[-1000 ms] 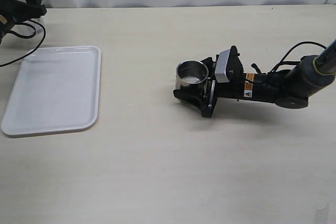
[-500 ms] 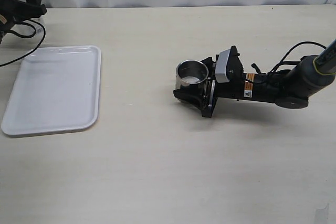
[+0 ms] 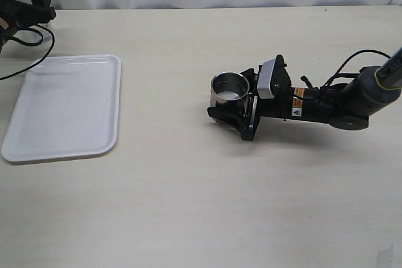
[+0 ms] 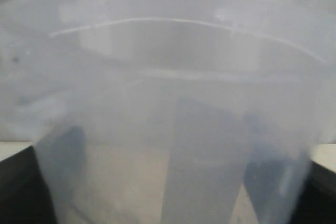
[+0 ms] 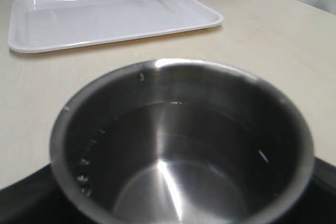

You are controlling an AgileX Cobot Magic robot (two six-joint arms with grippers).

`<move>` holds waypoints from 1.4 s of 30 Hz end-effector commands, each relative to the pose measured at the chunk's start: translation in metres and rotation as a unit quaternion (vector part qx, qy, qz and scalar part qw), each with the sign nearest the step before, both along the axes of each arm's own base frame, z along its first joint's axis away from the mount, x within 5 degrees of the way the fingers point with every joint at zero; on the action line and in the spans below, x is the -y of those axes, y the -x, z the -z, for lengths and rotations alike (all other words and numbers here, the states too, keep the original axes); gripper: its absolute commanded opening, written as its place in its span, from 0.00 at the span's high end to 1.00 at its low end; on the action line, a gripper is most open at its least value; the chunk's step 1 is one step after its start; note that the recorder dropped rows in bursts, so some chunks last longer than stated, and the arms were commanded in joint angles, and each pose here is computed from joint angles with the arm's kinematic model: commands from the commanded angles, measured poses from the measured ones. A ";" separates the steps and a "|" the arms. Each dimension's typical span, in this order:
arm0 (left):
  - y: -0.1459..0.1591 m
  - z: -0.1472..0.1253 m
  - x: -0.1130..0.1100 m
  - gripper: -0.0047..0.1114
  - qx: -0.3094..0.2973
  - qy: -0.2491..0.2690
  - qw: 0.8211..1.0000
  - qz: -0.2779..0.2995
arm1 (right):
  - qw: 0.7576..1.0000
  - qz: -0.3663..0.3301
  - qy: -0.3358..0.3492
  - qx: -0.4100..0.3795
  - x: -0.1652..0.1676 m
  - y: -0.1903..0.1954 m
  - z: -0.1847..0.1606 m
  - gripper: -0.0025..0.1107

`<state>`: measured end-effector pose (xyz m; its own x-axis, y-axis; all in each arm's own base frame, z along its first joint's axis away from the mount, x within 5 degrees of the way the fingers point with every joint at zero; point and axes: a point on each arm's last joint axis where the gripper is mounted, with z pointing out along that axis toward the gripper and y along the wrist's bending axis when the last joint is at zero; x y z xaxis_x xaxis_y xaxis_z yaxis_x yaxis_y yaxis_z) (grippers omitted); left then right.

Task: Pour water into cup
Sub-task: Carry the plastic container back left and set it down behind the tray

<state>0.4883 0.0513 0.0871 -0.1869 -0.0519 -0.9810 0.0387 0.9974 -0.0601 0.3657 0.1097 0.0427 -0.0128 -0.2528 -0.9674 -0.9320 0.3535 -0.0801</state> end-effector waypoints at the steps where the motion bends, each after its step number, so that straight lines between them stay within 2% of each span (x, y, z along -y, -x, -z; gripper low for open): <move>1: -0.001 -0.001 -0.001 0.13 -0.002 0.001 1.000 -0.002 | 1.000 0.000 -0.017 0.008 -0.001 -0.001 -0.006 0.94; 5: -0.001 0.000 -0.001 0.08 -0.009 0.000 1.000 -0.003 | 1.000 0.000 -0.017 0.008 -0.001 -0.001 -0.006 0.94; 22: 0.022 -0.014 0.000 0.08 -0.029 -0.005 1.000 -0.004 | 1.000 0.000 -0.017 0.008 -0.001 -0.001 -0.006 0.94; 31: 0.062 -0.029 0.006 0.08 -0.015 -0.048 0.999 0.005 | 1.000 0.000 -0.017 0.008 -0.001 -0.001 -0.006 0.94; 37: 0.088 -0.045 0.008 0.08 -0.019 -0.047 0.999 -0.008 | 1.000 0.000 -0.017 0.008 -0.001 -0.001 -0.006 0.94; 42: 0.122 -0.085 0.013 0.08 0.003 -0.056 0.998 -0.006 | 1.000 0.000 -0.017 0.008 -0.001 -0.001 -0.006 0.94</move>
